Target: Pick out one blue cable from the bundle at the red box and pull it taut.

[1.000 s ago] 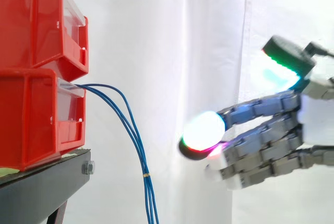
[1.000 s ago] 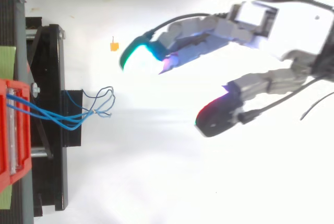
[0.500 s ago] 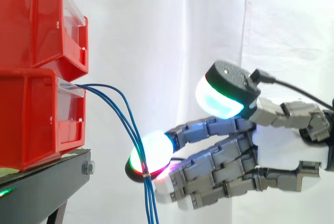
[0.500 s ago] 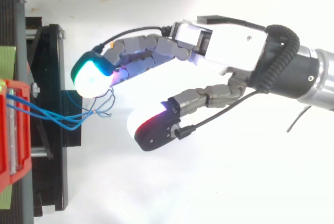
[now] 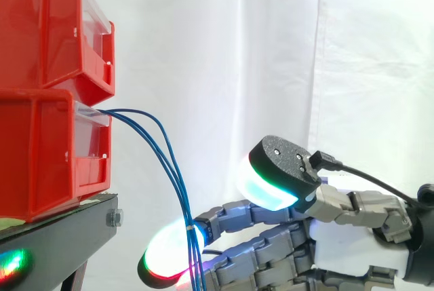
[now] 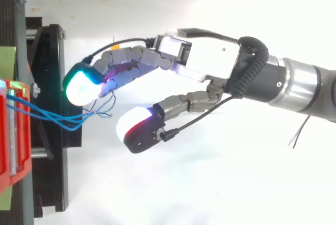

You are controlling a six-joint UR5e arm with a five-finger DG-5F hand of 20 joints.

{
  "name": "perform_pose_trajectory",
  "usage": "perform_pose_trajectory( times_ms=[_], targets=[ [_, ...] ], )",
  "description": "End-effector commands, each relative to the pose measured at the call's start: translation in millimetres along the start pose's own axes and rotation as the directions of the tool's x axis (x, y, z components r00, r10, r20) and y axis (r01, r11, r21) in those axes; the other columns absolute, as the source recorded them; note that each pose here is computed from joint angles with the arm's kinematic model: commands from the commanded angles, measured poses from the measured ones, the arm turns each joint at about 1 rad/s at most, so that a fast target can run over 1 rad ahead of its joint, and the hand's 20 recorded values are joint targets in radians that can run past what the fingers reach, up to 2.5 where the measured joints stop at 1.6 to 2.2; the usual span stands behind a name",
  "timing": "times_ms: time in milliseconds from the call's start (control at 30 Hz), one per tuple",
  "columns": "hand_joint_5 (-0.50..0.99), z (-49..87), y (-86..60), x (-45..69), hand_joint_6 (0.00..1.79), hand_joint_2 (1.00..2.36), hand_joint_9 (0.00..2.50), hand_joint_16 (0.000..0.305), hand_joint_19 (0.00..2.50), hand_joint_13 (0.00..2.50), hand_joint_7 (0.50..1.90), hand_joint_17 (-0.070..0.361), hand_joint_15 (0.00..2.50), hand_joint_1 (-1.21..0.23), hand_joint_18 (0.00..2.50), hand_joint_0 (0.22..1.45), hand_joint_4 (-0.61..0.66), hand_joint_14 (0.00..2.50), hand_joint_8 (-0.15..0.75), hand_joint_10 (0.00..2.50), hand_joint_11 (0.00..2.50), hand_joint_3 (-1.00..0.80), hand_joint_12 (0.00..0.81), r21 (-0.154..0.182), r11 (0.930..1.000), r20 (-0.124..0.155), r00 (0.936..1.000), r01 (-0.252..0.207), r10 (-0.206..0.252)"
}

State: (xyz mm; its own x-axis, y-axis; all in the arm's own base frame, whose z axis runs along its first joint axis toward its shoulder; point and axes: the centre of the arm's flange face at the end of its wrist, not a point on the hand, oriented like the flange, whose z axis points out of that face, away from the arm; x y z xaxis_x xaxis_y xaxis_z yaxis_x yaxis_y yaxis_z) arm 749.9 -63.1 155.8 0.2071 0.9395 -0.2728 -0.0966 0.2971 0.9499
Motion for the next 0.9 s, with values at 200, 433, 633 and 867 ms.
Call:
perform_pose_trajectory(
  times_ms=[200,433,633,867],
  targets=[
    [-0.14,8.1,-2.8,4.8,0.50,1.00,0.77,0.044,0.33,0.59,0.89,0.098,0.19,-0.65,0.44,0.55,0.28,0.01,0.299,0.00,0.12,-0.50,0.356,-0.034,0.9994,-0.019,0.9998,-0.009,0.008],
    [-0.12,11.3,-14.6,11.9,0.50,1.00,0.81,0.043,0.38,0.64,1.00,0.096,0.24,-0.64,0.49,0.59,0.27,0.01,0.296,0.00,0.16,-0.48,0.353,-0.090,0.9958,-0.042,0.9990,-0.020,0.016],
    [-0.12,12.2,-13.7,9.2,0.50,1.00,0.82,0.043,0.39,0.67,1.05,0.097,0.25,-0.63,0.50,0.61,0.26,0.01,0.299,0.01,0.18,-0.44,0.352,-0.101,0.9947,-0.056,0.9983,-0.019,0.013],
    [-0.10,13.1,-13.4,9.6,0.50,1.01,0.84,0.043,0.40,0.70,1.14,0.097,0.27,-0.62,0.54,0.65,0.23,0.01,0.300,0.01,0.21,-0.37,0.357,-0.107,0.9940,-0.056,0.9983,-0.021,0.015]
  ],
)
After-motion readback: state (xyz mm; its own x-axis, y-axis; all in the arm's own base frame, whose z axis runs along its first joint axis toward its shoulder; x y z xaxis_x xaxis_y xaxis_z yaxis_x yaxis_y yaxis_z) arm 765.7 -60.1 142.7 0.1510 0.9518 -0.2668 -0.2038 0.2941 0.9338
